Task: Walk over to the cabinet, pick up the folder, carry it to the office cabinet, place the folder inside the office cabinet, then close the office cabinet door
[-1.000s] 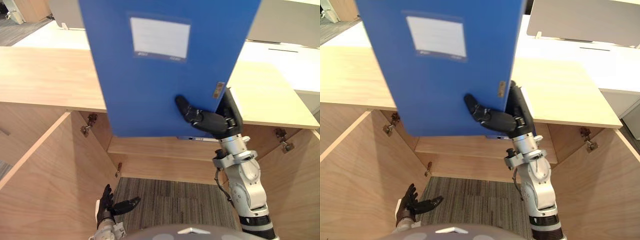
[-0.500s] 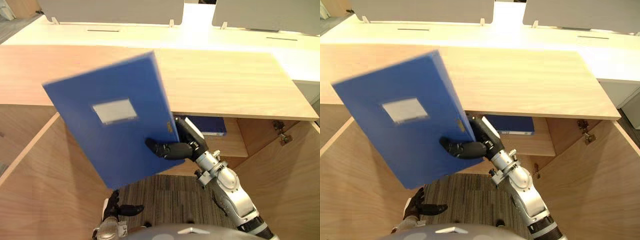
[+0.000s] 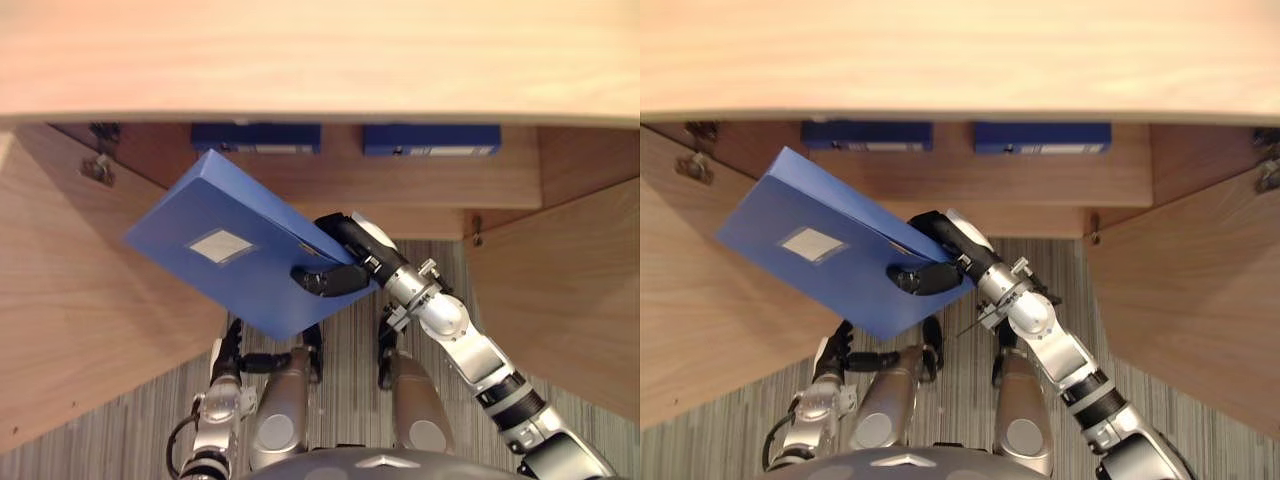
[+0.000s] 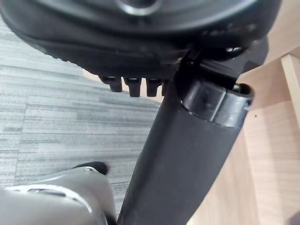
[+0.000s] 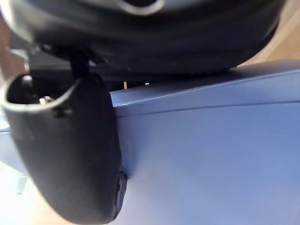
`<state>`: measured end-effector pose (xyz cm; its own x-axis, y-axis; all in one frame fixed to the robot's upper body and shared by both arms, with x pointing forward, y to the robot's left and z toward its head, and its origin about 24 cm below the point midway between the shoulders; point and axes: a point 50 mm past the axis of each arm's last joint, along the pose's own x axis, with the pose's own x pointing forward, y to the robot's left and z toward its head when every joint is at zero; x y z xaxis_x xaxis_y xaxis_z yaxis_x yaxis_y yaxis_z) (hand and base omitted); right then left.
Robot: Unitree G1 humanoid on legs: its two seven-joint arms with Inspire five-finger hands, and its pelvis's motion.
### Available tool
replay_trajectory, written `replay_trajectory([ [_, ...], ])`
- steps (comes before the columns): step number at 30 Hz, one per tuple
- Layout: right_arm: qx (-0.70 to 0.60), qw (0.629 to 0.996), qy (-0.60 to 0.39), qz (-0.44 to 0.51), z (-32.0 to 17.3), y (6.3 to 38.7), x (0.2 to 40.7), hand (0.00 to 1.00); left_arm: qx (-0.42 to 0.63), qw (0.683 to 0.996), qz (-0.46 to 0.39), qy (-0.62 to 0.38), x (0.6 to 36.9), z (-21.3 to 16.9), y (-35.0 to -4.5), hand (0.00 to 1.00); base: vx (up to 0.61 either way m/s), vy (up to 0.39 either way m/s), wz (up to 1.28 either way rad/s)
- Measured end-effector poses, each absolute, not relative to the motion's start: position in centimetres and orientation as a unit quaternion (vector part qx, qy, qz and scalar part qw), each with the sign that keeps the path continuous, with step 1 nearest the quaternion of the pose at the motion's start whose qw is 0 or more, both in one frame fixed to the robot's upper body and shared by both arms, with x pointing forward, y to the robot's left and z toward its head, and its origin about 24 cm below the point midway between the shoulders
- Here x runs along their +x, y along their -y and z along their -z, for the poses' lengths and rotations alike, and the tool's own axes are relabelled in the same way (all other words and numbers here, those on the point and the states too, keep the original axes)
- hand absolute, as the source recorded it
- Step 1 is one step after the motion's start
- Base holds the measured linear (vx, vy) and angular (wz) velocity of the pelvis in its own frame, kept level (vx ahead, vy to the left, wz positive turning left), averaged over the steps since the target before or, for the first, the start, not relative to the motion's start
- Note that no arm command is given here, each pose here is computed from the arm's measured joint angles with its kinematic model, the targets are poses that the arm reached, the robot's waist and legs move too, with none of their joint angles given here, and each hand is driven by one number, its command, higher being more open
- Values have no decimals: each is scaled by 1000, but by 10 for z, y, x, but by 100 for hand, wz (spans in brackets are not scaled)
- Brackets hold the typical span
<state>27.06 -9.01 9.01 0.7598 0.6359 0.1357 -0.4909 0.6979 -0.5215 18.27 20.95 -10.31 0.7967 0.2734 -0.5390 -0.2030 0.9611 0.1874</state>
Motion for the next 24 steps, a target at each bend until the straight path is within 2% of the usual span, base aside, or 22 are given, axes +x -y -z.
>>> replay_trajectory([
  [5,-293,905,155,-267,-92,108,285,0,56,960,-137,-237,207,83,-212,100,-182,-69,2],
  [10,-257,927,173,-212,-105,118,292,0,45,968,-147,-198,226,67,-209,100,-147,-89,1],
  [15,-100,954,251,-129,-147,123,290,0,9,974,-164,-156,238,50,-200,100,-75,-45,-3],
  [24,124,952,279,-13,-170,156,300,0,-15,979,-177,-103,253,27,-197,100,-1,-24,4],
])
